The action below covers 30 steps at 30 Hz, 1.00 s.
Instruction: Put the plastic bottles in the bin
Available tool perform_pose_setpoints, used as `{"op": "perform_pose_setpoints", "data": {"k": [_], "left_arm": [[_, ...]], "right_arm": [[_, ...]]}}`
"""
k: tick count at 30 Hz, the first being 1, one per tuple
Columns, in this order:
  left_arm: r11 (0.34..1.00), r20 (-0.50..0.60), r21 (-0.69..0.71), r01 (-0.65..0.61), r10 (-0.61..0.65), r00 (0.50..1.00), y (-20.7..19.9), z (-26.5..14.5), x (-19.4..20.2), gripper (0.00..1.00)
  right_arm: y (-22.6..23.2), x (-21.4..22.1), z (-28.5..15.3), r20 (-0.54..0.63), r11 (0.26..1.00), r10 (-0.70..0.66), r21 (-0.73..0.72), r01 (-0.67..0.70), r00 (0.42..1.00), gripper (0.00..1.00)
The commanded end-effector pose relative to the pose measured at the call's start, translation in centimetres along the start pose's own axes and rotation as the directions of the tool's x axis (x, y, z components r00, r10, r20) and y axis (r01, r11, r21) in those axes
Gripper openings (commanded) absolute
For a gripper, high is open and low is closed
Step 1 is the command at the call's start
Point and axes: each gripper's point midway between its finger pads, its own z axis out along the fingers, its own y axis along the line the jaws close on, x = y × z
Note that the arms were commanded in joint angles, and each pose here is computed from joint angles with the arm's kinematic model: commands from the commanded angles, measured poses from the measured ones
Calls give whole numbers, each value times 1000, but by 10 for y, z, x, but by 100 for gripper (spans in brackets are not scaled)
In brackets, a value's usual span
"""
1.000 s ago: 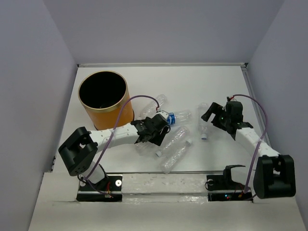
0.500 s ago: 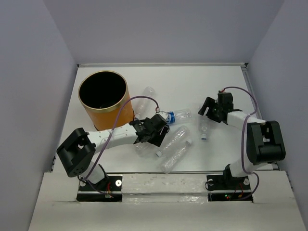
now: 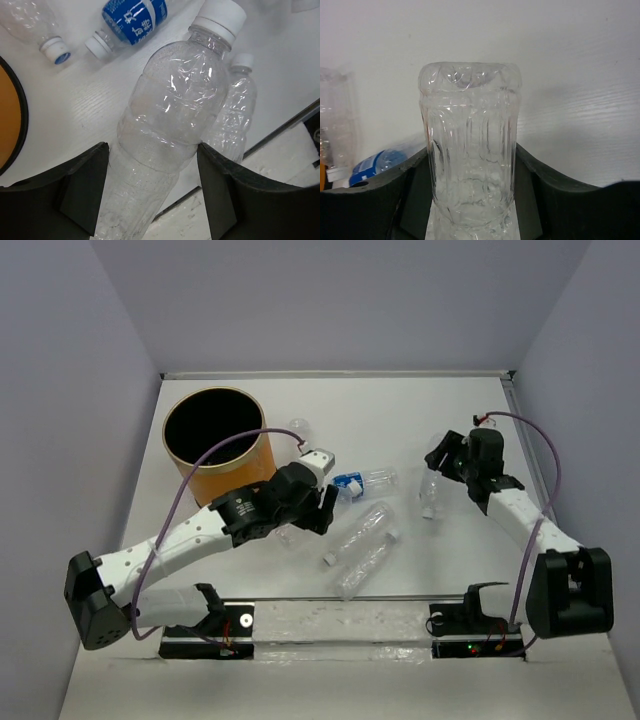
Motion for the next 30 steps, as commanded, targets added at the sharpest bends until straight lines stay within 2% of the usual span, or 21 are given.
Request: {"op": "perform_pose_setpoints", "data": {"k": [1, 4, 6, 8, 11, 14, 18, 20, 21, 23, 24, 25, 26, 28, 29, 30], "left_arm": [[996, 227, 83, 36, -54, 972, -16, -56, -75, 19], [993, 435, 76, 86, -111, 894, -7, -97, -135, 25], [990, 577, 80, 116, -141, 805, 1, -136, -182, 25], [984, 707, 29, 176, -145, 693, 23, -176, -224, 25], [972, 805, 8, 234, -146, 576, 47, -216, -259, 25], [932, 874, -97, 348, -88, 479, 92, -245, -275, 24], [848, 914, -196, 493, -24, 405, 153, -254, -268, 24], [821, 920, -209, 531, -19, 392, 170, -251, -261, 25], [816, 935, -190, 546, -20, 355, 175, -255, -262, 25], [787, 931, -201, 583, -32, 365, 196, -236, -248, 28], [779, 938, -191, 598, -34, 345, 200, -237, -245, 34], [762, 928, -208, 613, -44, 370, 209, -220, -233, 39], [742, 932, -198, 640, -59, 357, 218, -216, -226, 55], [740, 933, -182, 647, -77, 350, 221, -213, -217, 76], [738, 931, -180, 650, -84, 354, 222, -211, -209, 94], [743, 930, -179, 645, -87, 358, 221, -211, -205, 99]], "right_arm": [[20, -16, -33, 102, 997, -9, -78, 17, 995, 41], [38, -30, -64, 183, 987, 16, -160, 13, 983, 41], [52, -36, -84, 221, 974, 42, -225, 10, 974, 40], [72, -37, -99, 229, 954, 50, -298, 22, 972, 40], [98, -37, -114, 239, 931, 42, -361, 48, 970, 40], [132, -34, -128, 244, 903, 25, -422, 84, 969, 40], [182, -33, -138, 255, 847, 9, -516, 128, 967, 40], [201, -35, -141, 273, 836, 5, -530, 146, 962, 40], [219, -29, -147, 272, 810, -15, -561, 171, 962, 39], [250, -36, -154, 290, 779, -29, -593, 204, 956, 39], [273, -46, -171, 329, 745, -26, -623, 238, 944, 40], [285, -48, -176, 342, 731, -29, -634, 254, 939, 40], [298, -44, -170, 342, 726, -46, -634, 266, 939, 40], [323, -48, -178, 371, 689, -55, -658, 304, 927, 40], [347, -50, -185, 392, 659, -58, -676, 330, 918, 40], [359, -52, -187, 401, 646, -59, -683, 341, 914, 40]]}}
